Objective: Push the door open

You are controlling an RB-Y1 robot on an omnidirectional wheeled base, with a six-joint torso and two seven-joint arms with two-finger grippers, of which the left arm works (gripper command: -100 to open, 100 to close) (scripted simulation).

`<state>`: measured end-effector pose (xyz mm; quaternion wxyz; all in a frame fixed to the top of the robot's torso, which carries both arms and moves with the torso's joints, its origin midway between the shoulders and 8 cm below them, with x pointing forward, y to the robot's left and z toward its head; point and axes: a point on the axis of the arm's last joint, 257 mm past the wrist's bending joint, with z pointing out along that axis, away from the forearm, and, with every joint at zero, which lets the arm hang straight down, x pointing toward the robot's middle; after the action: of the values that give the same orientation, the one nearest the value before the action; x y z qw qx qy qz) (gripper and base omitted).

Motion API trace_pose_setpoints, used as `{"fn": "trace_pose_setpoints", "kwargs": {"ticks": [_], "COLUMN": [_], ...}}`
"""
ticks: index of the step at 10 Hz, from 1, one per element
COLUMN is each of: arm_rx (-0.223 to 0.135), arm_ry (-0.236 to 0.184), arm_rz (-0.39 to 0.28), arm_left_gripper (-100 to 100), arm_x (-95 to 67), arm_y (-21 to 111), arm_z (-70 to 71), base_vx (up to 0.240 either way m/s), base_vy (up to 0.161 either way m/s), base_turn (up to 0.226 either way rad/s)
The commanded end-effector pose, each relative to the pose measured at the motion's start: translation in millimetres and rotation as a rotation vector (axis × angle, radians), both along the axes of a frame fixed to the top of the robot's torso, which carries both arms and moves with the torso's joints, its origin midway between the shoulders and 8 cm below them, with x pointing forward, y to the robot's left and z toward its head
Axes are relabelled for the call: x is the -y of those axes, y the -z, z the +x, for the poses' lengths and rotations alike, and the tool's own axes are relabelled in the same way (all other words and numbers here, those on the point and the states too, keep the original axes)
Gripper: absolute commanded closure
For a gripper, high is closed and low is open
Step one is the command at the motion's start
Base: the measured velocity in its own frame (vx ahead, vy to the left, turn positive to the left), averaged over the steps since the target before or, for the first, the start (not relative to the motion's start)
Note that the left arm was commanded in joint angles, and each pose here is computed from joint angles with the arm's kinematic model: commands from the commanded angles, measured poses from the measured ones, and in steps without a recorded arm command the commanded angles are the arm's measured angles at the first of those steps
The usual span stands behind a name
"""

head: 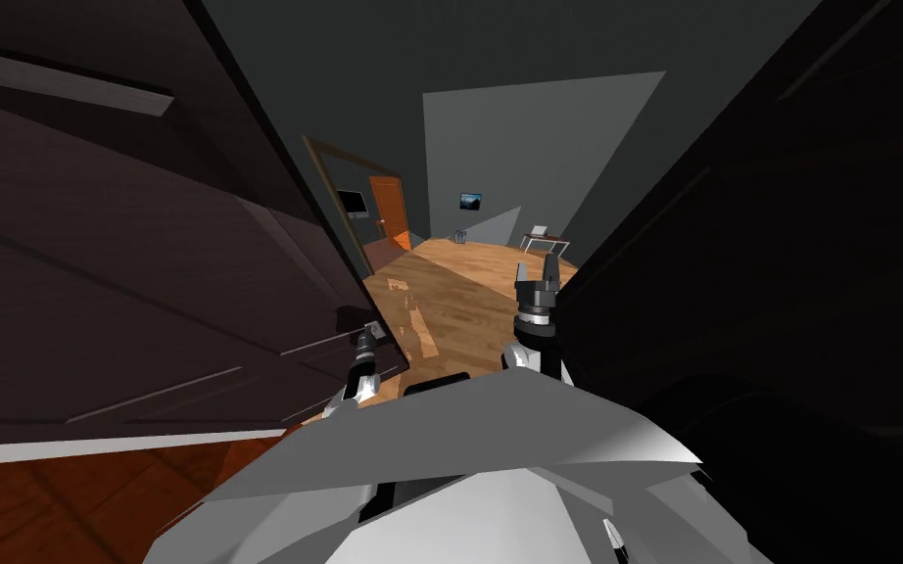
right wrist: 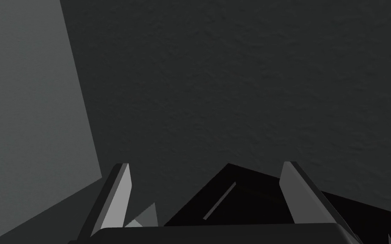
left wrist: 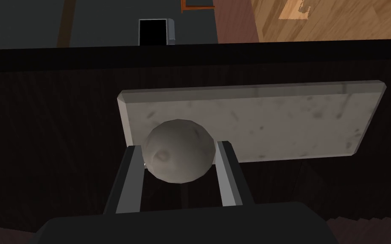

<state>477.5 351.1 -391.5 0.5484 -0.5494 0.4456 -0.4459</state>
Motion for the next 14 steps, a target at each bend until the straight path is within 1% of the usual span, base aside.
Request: {"fn": "trace_pose_setpoints", "kwargs": {"ticks": [1,2,3,7,9,10,11,14], "arm_rx": [-0.002,-0.001,-0.001,0.000,-0.004,0.000,0.000,0.000], "arm_ry": [-0.013,-0.037,-0.044,-0.097,-0.100,-0.124,-0.129,-0.171], "arm_rz": [0.001,0.001,0.001,0.001,0.000,0.002,0.002,0.002], "arm_left_gripper": [100,100,100,100,100,100,100,100], "arm_x": [-6.6,-16.1,-19.2,-40.3,-42.2,-52.5,-54.7,-71.2], "arm_y": [0.9,0.7,0.6,0.0,3.0,0.4,0.4,0.4], "arm_z": [-0.3,-2.6,-3.5,-9.5,-12.5,-14.1,-14.9,-21.2], "base_vx": [0.119,0.138,0.161,0.187,0.096,0.120,0.159,0.195], "base_vy": [-0.043,-0.034,-0.052,-0.065,0.001,-0.030,-0.040,-0.013], "base_turn": [0.043,0.031,0.044,0.056,0.016,0.040,0.047,0.039]}}
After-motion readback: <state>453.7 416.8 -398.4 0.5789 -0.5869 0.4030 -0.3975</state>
